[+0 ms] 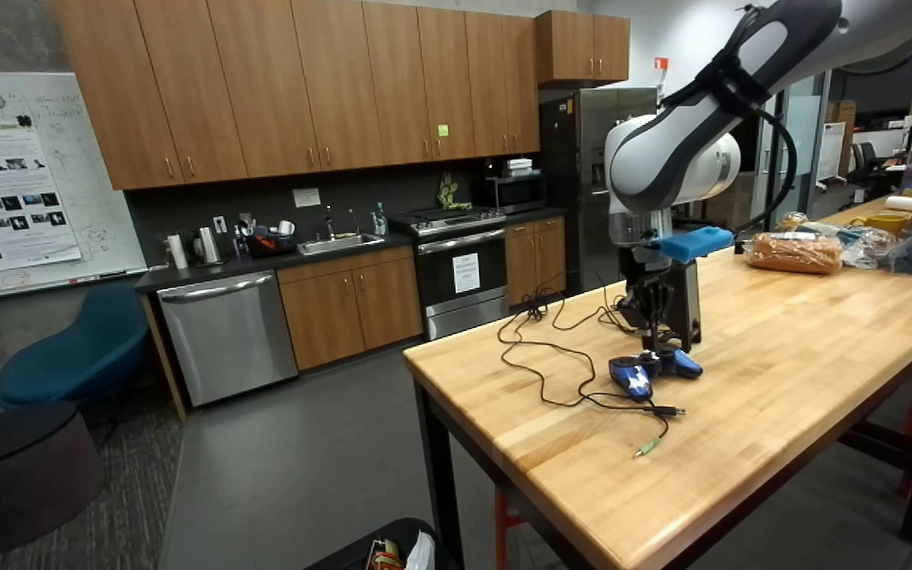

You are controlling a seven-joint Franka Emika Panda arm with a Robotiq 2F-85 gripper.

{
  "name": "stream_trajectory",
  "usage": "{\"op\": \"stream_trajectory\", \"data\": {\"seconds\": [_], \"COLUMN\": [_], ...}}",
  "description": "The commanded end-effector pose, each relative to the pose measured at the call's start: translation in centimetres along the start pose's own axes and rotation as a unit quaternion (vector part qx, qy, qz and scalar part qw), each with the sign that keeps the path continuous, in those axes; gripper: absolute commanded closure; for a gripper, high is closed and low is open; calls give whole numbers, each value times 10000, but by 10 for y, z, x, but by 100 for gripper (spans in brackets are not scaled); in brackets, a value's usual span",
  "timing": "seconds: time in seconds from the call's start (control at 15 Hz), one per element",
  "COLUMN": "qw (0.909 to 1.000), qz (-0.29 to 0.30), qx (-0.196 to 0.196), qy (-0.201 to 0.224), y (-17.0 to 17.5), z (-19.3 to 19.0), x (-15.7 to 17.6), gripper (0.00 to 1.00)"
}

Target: Press a button on the game controller

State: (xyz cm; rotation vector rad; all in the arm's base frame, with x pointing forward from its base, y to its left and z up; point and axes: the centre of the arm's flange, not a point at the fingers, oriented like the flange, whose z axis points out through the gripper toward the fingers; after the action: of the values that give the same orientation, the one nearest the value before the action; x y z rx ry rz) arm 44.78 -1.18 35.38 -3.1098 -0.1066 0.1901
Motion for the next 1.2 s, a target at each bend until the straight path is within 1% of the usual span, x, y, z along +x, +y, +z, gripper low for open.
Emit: {"op": "stream_trajectory", "data": {"seconds": [0.0,0.2,0.53,1.13], "qw": [9999,9997,9997,9993], "qz": [-78,-94,-123,-312], "qx": [75,73,65,-58], "qy": [-117,-192,-181,215], "y": [-2,-2,-3,-13], "z": [6,12,10,-34], "x": [-8,-8,-7,-27], "gripper": [100,100,100,100]}}
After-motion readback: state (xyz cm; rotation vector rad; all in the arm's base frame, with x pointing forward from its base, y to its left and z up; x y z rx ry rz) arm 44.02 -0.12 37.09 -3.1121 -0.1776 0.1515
